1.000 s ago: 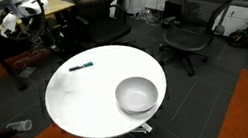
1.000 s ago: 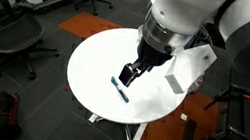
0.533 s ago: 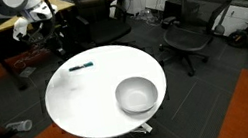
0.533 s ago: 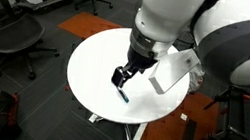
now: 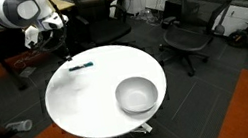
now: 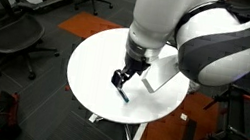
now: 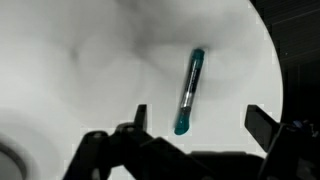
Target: Pick the pen on the table and put it in the bowl
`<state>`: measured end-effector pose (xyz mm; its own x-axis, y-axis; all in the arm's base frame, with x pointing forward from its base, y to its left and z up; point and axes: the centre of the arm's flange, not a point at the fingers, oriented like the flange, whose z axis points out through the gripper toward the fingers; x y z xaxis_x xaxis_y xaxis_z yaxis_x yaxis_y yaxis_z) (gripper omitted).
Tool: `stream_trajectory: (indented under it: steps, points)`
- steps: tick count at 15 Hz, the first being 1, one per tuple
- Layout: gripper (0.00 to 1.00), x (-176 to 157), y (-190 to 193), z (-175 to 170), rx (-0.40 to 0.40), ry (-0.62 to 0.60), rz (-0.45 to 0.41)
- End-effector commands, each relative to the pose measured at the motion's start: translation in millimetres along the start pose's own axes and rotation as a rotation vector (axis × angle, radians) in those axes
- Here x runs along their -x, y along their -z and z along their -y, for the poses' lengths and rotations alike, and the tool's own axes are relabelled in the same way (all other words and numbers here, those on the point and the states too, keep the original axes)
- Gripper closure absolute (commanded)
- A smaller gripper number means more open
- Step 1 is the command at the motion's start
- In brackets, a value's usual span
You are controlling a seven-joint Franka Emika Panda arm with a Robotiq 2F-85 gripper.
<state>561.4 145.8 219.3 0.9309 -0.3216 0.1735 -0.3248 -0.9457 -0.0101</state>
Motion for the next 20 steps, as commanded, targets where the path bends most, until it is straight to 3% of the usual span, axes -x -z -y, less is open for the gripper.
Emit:
stream_trajectory:
  steps: [1, 6, 20]
  points:
    - [0.0, -11, -19, 4, -0.003, -0.003, -0.007]
    - [0.0, -20, -42, 4, 0.034, -0.017, -0.019]
    - [0.0, -34, -82, 12, 0.028, -0.065, 0.02]
